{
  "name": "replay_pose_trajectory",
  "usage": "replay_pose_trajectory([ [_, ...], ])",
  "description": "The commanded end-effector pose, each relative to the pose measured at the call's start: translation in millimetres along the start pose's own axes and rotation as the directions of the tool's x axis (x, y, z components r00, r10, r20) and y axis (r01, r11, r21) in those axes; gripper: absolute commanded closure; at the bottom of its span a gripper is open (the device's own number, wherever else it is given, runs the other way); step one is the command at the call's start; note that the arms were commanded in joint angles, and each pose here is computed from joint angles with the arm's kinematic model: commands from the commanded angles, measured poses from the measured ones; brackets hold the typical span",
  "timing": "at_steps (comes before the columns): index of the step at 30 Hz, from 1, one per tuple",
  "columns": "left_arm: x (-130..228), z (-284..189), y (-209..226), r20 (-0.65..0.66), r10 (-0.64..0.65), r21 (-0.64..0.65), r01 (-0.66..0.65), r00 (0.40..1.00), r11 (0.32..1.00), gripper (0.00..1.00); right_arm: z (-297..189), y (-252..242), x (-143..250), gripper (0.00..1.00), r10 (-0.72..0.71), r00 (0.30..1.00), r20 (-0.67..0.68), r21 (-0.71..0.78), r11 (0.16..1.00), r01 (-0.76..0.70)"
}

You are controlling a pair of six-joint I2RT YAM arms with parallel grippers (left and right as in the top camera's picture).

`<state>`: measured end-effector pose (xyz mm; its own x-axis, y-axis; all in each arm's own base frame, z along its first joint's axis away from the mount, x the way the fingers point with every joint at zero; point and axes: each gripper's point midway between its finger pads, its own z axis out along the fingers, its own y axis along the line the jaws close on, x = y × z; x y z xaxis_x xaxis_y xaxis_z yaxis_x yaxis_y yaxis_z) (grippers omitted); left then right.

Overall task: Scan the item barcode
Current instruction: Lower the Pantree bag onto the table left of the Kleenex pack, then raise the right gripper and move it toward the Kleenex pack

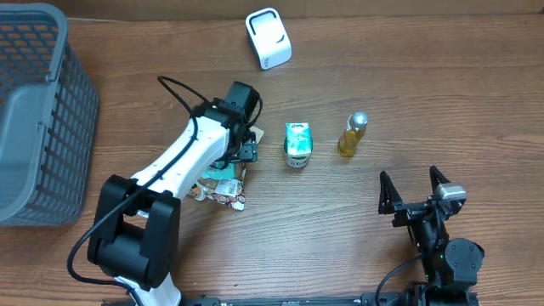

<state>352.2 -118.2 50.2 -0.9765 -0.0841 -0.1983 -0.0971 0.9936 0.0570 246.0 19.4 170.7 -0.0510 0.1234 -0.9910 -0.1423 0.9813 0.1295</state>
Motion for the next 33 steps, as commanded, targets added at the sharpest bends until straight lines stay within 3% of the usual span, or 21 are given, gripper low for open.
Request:
replay_pose_trajectory([
  [1, -17, -17, -7, 0.016, 0.042, 0.091, -0.044, 0.999, 0.995, 0.21, 1, 0, 4, 0.0, 0.0, 1.0, -0.006, -0.004, 1.0, 0.0],
  [8, -24, -26, 14, -0.011, 0.088, 0.099, -0.086, 0.996, 0.991, 0.21, 1, 0, 4, 0.0, 0.0, 1.0, -0.006, -0.004, 1.0, 0.0],
  [14, -22, -22, 59, -0.075, -0.071, 0.039, 0.074, 0.995, 0.996, 0.25, 1, 0, 4, 0.0, 0.0, 1.0, -0.006, -0.004, 1.0, 0.0],
  [21, -20, -19, 96, -0.136, -0.2, 0.065, 0.21, 0.97, 0.976, 0.27, 1, 0, 4, 0.0, 0.0, 1.0, -0.006, -0.004, 1.0, 0.0],
  [29, -21, -17, 115, -0.135, -0.216, 0.041, 0.223, 0.967, 0.974, 0.31, 1, 0, 4, 0.0, 0.0, 1.0, -0.006, -0.005, 1.0, 0.0],
  [33, -24, -17, 129, -0.101, -0.211, -0.039, 0.208, 0.972, 0.977, 0.27, 1, 0, 4, 0.0, 0.0, 1.0, -0.006, -0.005, 1.0, 0.0],
])
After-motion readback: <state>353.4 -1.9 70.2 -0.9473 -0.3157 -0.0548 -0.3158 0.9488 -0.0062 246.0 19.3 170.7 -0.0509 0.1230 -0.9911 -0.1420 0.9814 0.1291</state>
